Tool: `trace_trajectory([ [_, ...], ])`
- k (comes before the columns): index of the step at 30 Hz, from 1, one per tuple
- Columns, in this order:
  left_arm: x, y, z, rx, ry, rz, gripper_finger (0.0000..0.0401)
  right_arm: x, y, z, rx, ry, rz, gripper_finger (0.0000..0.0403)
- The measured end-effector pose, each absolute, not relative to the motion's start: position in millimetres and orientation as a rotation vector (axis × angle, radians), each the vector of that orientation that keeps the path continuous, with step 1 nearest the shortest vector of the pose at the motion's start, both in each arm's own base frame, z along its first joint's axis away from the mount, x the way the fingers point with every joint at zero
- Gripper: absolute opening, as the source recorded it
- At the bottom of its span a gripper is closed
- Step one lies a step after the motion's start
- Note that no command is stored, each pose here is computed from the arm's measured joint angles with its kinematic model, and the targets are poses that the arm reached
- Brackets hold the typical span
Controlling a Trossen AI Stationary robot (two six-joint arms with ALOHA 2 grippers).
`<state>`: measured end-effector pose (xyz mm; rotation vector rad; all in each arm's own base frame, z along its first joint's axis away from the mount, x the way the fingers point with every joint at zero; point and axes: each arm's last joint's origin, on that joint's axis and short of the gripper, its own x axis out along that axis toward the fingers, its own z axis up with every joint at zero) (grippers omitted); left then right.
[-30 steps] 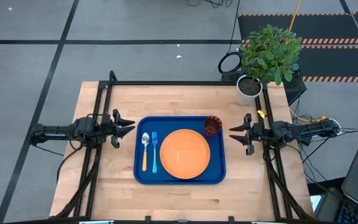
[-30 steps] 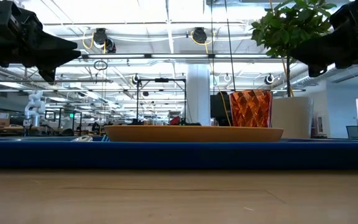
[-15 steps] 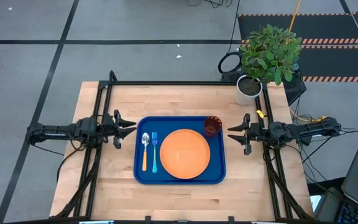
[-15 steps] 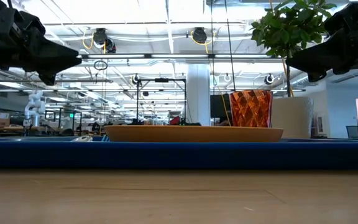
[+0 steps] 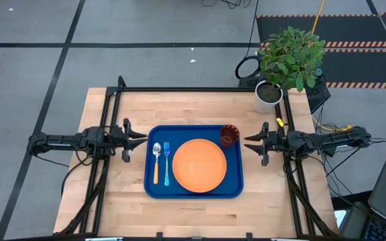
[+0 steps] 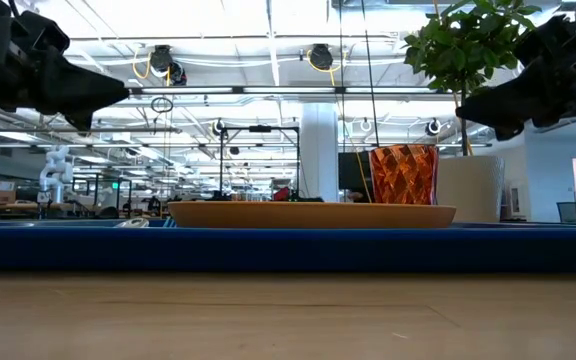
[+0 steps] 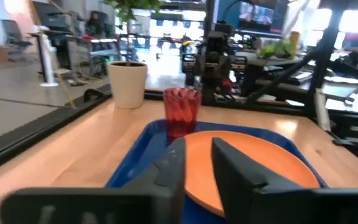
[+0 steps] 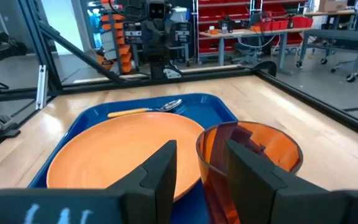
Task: Pick and place plate/cup/fork/spoon on tray
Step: Return to Home Position
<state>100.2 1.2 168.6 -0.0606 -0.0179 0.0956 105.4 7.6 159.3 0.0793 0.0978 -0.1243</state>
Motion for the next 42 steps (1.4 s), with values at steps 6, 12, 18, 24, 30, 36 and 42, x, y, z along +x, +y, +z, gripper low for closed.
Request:
trace_trajectory([
  [6, 100.3, 0.0, 166.2, -0.07, 0.007, 0.053, 0.0009, 106.4, 7.8, 157.7, 0.086, 0.115, -0.125, 0.0125],
  [12, 100.2, 0.7, 166.2, -0.067, 0.007, 0.078, 0.0003, 107.0, 7.9, 156.9, 0.085, 0.125, -0.125, 0.0125],
  [18, 100.2, 0.7, 166.0, -0.065, 0.009, 0.076, 0.0003, 107.2, 7.9, 156.6, 0.084, 0.129, -0.126, 0.0125],
  [24, 100.2, 0.7, 165.9, -0.068, 0.01, 0.076, 0.0007, 107.2, 7.6, 156.6, 0.081, 0.128, -0.136, 0.0125],
  [30, 100.2, 0.7, 165.9, -0.069, 0.01, 0.077, 0.0003, 107.2, 7.1, 157.0, 0.04, 0.125, -0.152, 0.0043],
  [36, 100.2, 0.7, 165.8, -0.072, 0.011, 0.077, 0.0005, 107.2, 7.0, 157.0, 0.035, 0.126, -0.153, 0.0002],
  [42, 100.2, 0.7, 165.8, -0.073, 0.011, 0.076, 0.0005, 107.2, 7.0, 156.9, 0.036, 0.127, -0.153, 0.0],
])
